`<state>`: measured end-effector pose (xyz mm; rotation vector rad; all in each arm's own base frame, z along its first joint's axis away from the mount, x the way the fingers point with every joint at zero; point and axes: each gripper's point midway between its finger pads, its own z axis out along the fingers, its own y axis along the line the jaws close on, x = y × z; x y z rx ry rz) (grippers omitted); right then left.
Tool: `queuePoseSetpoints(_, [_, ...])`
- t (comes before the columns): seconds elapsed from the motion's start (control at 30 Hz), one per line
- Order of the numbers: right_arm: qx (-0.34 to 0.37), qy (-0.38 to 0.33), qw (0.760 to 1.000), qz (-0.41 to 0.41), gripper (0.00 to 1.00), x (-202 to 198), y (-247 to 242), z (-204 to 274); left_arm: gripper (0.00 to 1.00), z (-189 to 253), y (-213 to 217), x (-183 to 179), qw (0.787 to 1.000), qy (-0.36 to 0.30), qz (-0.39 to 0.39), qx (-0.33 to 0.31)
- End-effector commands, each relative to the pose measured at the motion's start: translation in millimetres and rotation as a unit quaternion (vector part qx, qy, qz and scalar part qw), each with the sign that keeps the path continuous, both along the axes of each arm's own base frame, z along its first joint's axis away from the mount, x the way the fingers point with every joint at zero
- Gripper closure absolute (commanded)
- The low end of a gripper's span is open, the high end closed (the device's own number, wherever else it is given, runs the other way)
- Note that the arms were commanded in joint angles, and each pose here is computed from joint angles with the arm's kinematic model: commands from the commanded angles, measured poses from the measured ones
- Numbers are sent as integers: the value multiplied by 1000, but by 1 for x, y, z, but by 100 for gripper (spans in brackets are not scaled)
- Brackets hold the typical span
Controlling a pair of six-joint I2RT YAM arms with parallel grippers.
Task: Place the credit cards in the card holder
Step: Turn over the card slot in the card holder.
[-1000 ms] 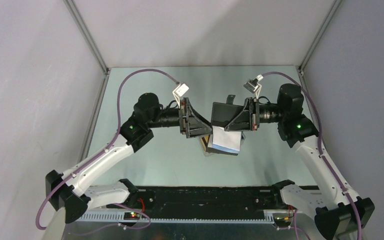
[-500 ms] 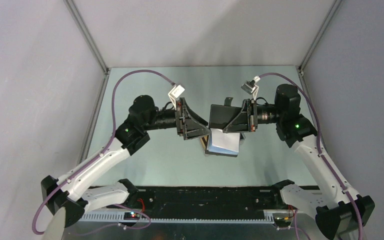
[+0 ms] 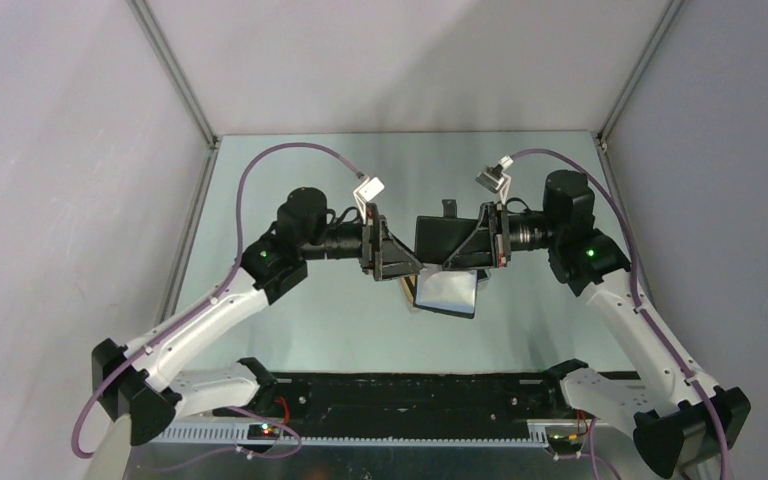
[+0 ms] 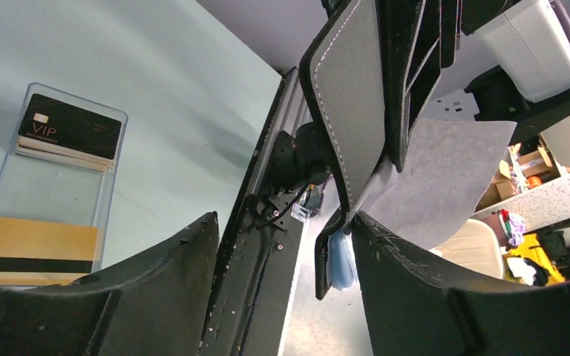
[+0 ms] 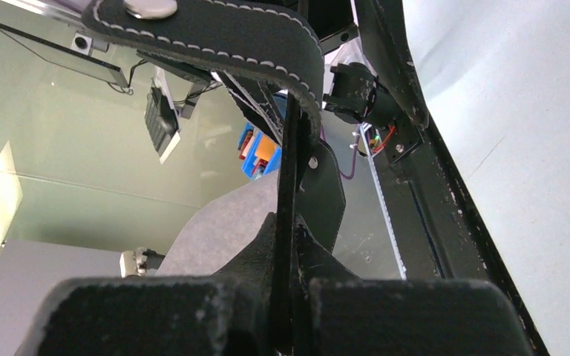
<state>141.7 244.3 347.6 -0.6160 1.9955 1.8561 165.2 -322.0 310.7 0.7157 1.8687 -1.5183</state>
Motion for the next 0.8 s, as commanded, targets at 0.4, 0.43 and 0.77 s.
queuePoseSetpoints(0.4, [11, 13, 1000, -6, 95, 6, 3, 11, 20, 22, 16, -17, 999, -47, 8, -21])
queuePoseSetpoints(0.43, [9, 24, 1000, -10, 95, 8, 2, 10, 20, 24, 17, -17, 998, -48, 11, -24])
queuePoseSetpoints(0.77, [19, 41, 999, -28, 96, 14, -2, 20, 21, 15, 20, -13, 999, -45, 25, -13])
